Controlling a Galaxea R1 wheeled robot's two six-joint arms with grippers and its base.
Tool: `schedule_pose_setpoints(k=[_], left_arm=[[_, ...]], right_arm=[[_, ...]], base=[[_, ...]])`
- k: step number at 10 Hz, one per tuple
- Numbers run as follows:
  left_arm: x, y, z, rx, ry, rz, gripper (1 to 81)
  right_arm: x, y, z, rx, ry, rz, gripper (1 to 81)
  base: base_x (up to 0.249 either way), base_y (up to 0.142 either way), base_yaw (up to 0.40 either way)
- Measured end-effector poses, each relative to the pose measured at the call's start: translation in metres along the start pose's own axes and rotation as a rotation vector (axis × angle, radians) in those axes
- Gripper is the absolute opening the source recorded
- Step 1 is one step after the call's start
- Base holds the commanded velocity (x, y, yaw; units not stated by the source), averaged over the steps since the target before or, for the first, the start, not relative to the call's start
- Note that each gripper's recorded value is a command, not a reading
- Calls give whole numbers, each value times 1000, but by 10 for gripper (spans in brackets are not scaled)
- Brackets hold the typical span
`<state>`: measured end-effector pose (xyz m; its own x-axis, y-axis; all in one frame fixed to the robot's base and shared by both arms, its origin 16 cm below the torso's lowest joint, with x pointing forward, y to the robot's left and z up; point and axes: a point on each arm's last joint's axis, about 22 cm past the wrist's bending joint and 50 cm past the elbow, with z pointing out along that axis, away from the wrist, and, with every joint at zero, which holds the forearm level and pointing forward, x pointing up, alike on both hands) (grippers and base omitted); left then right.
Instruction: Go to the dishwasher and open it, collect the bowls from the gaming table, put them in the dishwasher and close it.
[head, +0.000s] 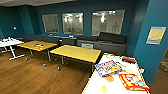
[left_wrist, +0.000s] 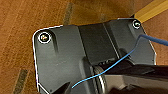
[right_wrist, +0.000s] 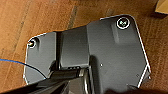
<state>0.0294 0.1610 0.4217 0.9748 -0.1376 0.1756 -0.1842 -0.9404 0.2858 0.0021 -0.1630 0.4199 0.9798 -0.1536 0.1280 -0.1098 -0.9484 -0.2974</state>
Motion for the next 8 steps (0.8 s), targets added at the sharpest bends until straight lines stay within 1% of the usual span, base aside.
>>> schedule_pose_setpoints(k=[1,3,7,8], left_arm=[[1,2,0,-2,3,0,811],[-5,4,0,-5,-5,-2,811],[-4,5,1,-6,-5,-2,811],[-4,5,0,-6,-4,-2,811]], right_arm=[[0,1,0,-1,0,-1,811],[-3,3,-1,-4,-4,0,811],[0,3,-1,-3,0,-1,811],[0,3,-1,-3,0,-1,811]], base=[[0,0,0],[0,0,0],[0,0,0],[0,0,-163]])
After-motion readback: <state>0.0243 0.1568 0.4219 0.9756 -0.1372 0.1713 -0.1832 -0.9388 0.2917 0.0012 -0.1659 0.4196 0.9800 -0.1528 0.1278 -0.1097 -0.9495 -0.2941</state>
